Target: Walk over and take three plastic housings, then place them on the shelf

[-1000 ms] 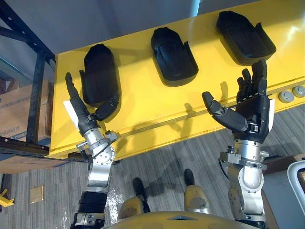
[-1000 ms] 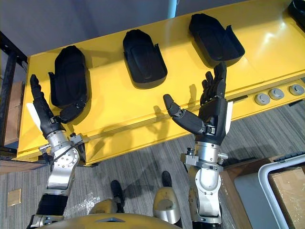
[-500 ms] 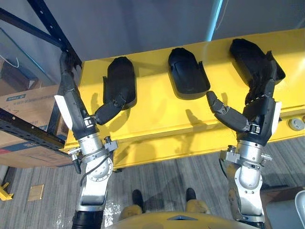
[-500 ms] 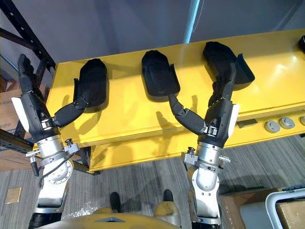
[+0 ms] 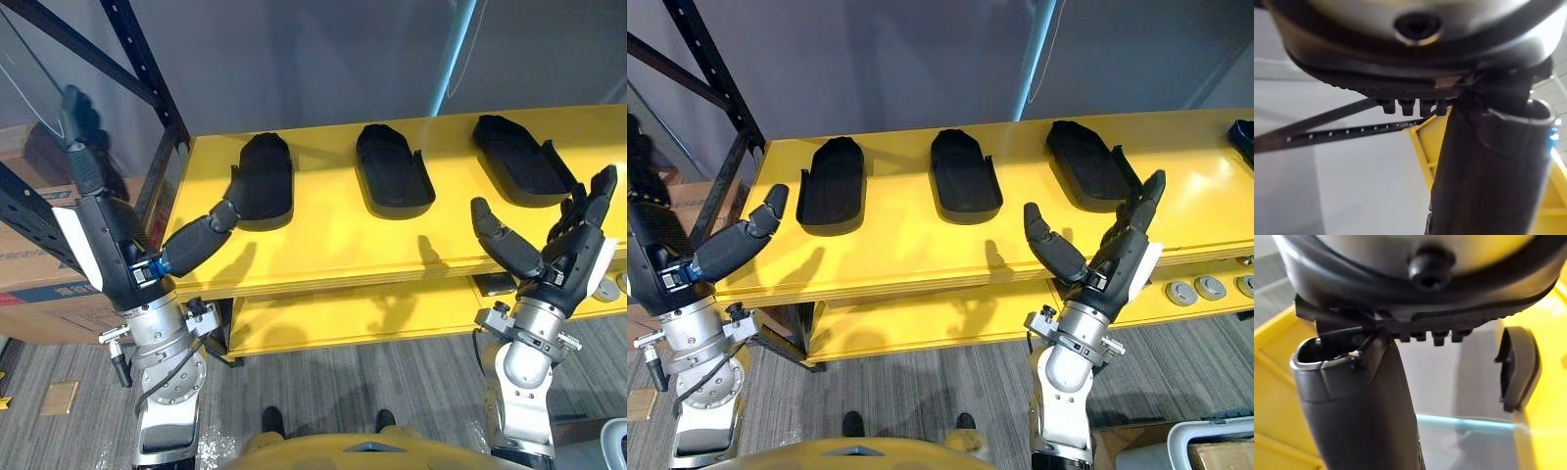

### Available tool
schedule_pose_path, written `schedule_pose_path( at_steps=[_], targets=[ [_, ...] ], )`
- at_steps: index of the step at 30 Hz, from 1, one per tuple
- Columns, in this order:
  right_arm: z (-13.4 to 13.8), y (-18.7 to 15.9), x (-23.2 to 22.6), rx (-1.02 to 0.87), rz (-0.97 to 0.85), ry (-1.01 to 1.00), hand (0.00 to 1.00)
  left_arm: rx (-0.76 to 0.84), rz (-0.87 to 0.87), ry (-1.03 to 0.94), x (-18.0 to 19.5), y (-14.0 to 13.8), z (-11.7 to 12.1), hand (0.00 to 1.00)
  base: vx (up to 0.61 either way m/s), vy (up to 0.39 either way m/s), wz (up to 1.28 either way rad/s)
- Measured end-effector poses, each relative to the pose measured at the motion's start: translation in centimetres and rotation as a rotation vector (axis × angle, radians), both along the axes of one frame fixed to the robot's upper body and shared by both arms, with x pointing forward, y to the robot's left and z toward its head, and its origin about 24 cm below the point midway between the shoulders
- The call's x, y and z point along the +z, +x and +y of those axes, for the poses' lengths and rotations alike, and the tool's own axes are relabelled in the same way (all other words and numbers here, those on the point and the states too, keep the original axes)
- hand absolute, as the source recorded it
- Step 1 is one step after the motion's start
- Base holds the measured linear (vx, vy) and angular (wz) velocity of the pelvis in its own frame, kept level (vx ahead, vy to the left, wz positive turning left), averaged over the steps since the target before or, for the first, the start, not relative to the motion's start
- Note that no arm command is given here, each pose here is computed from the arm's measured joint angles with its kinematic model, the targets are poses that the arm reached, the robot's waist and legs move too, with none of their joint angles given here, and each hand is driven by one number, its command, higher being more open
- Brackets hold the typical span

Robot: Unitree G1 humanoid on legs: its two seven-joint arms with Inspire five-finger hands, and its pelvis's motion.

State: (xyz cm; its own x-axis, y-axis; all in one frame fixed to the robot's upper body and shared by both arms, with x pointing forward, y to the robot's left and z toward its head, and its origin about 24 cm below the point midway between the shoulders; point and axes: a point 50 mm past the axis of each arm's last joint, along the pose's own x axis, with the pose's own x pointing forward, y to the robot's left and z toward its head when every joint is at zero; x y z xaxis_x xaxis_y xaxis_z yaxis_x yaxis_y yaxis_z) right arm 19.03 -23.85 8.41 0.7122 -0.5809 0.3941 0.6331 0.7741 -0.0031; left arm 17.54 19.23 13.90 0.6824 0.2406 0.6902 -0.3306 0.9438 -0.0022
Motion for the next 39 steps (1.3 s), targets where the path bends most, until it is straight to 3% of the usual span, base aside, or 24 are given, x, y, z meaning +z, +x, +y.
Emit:
schedule_pose_path(
  at_steps=[5, 7, 10, 14, 20, 24, 28, 31, 39],
  targets=[
    [-2.9, -1.3, -1.4, -0.201, 0.072, 0.031, 1.00, -0.499, 0.089, -0.107, -1.3, 0.0, -1.3, 1.00, 0.00, -0.002, -0.01],
    [-4.0, -2.0, -2.3, -0.274, 0.106, 0.051, 1.00, -0.784, 0.187, -0.106, -2.4, 0.1, -3.2, 1.00, -0.01, -0.005, -0.13],
    [-4.4, -2.2, -3.9, -0.285, 0.166, 0.098, 1.00, -1.082, 0.371, -0.051, -4.5, 0.0, -5.9, 1.00, -0.01, 0.002, -0.23],
    [-4.9, -3.2, -6.4, -0.279, 0.245, 0.209, 1.00, -1.256, 0.633, -0.104, -8.5, -0.4, -7.3, 1.00, -0.01, -0.001, -0.26],
    [-5.0, -4.9, -11.1, -0.191, 0.420, 0.393, 1.00, -1.394, 0.993, -0.147, -13.4, -2.0, -7.1, 1.00, 0.00, -0.007, -0.09],
    [-3.5, -5.8, -15.3, -0.080, 0.641, 0.507, 1.00, -1.258, 1.228, -0.270, -17.6, -3.0, -6.2, 1.00, 0.01, 0.012, -0.05],
    [-1.1, -7.5, -19.6, 0.008, 0.891, 0.647, 1.00, -0.848, 1.444, -0.463, -23.1, -4.4, -2.3, 1.00, 0.00, -0.002, 0.08],
    [0.0, -9.6, -22.0, -0.005, 0.975, 0.823, 1.00, -0.636, 1.432, -0.562, -24.7, -5.5, 0.2, 1.00, 0.01, 0.004, 0.24],
    [3.4, -11.8, -24.4, 0.019, 1.055, 1.059, 1.00, -0.160, 1.475, -0.752, -27.8, -8.7, 2.3, 1.00, 0.01, 0.005, 0.05]
  ],
)
